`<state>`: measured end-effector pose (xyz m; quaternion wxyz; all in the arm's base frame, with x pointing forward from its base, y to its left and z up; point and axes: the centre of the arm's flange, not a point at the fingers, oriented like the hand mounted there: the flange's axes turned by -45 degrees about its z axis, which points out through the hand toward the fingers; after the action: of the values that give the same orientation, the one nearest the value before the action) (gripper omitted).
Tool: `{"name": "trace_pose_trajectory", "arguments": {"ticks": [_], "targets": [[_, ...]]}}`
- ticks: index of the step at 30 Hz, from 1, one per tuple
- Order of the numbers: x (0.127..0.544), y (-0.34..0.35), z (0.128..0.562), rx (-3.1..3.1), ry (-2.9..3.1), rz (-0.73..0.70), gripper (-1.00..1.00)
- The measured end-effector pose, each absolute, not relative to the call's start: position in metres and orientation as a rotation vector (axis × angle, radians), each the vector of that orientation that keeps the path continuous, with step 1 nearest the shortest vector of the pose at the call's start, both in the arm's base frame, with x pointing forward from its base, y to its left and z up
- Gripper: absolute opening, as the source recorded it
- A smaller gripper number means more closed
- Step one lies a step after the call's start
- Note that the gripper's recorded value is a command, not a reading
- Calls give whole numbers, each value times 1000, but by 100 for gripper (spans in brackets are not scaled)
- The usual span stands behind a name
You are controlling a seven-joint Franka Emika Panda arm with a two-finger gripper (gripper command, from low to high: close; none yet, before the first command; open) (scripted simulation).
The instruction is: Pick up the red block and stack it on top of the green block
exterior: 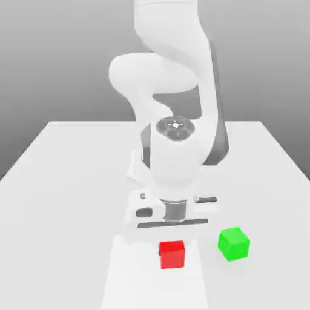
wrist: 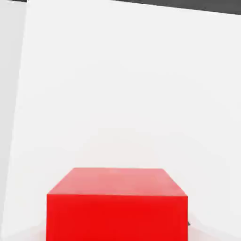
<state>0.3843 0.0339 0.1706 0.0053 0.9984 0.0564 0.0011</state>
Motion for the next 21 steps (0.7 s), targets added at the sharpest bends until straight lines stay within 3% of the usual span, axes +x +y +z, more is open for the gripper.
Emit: {"name": "trace_pose_trajectory", "arguments": {"ticks": [7, 18, 21], "targets": [[379, 63, 216, 3108, 483, -1, -100], [347, 168, 243, 2689, 1629, -2, -100], [342, 181, 230, 2601, 1763, -2, -100]]}}
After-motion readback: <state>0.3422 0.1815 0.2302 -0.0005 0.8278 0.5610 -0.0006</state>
